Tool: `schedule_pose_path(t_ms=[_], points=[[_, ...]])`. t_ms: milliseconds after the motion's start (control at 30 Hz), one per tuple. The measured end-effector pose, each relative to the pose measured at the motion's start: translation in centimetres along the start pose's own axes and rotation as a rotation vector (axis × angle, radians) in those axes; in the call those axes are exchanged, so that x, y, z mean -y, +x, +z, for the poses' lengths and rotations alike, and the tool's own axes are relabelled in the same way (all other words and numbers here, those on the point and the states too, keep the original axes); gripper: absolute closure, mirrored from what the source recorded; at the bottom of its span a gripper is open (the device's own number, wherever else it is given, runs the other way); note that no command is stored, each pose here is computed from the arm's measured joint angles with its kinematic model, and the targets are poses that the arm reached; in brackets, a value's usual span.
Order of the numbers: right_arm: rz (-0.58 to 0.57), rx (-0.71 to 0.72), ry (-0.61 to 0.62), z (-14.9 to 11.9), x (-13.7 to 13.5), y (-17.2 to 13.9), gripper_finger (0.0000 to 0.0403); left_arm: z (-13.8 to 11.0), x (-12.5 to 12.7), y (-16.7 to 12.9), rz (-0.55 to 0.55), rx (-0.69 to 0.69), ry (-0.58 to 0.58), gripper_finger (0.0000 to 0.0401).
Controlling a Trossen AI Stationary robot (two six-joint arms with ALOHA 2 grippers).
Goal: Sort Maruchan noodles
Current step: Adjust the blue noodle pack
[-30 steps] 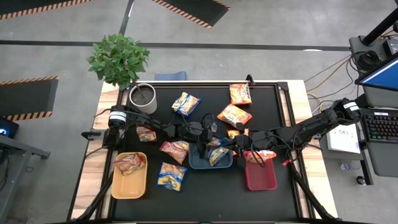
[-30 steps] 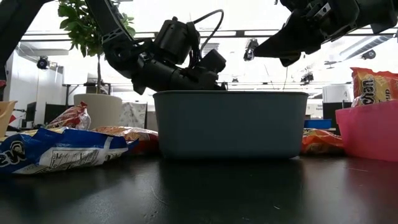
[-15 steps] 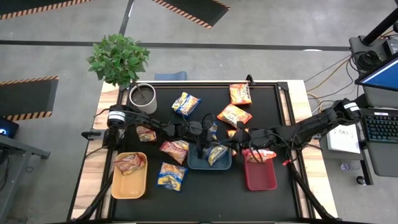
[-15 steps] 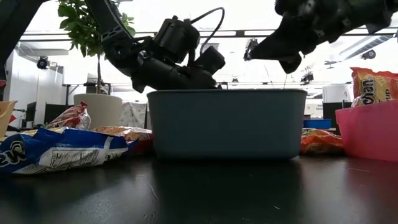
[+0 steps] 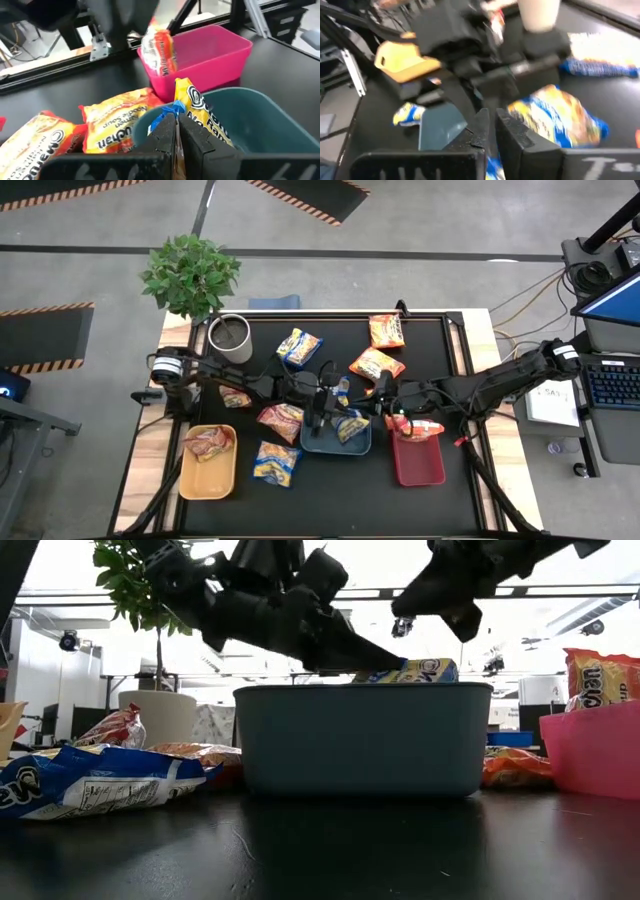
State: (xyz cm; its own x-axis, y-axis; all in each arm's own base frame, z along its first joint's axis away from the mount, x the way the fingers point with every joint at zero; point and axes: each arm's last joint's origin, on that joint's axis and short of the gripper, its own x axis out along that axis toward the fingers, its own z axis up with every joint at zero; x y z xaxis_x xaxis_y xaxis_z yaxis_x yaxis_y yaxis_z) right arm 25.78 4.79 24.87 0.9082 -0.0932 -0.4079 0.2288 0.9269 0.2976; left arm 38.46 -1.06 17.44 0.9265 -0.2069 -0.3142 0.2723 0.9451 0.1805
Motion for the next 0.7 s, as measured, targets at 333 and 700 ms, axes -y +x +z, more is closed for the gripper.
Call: schedule_pose_path(t_ms=[333,700], points=[[-0.089,-0.190,0.193,-0.5,0.3,-0.5,0.0252,0.3,1.0,-0.8,-0.002,0.001,0.037,0.0401],[-0.050,-0.314,0.235,-1.9,0.1,1.0,0.0147,0.9,0.9,-0.9,0.022,0.050,0.059,0.0401]])
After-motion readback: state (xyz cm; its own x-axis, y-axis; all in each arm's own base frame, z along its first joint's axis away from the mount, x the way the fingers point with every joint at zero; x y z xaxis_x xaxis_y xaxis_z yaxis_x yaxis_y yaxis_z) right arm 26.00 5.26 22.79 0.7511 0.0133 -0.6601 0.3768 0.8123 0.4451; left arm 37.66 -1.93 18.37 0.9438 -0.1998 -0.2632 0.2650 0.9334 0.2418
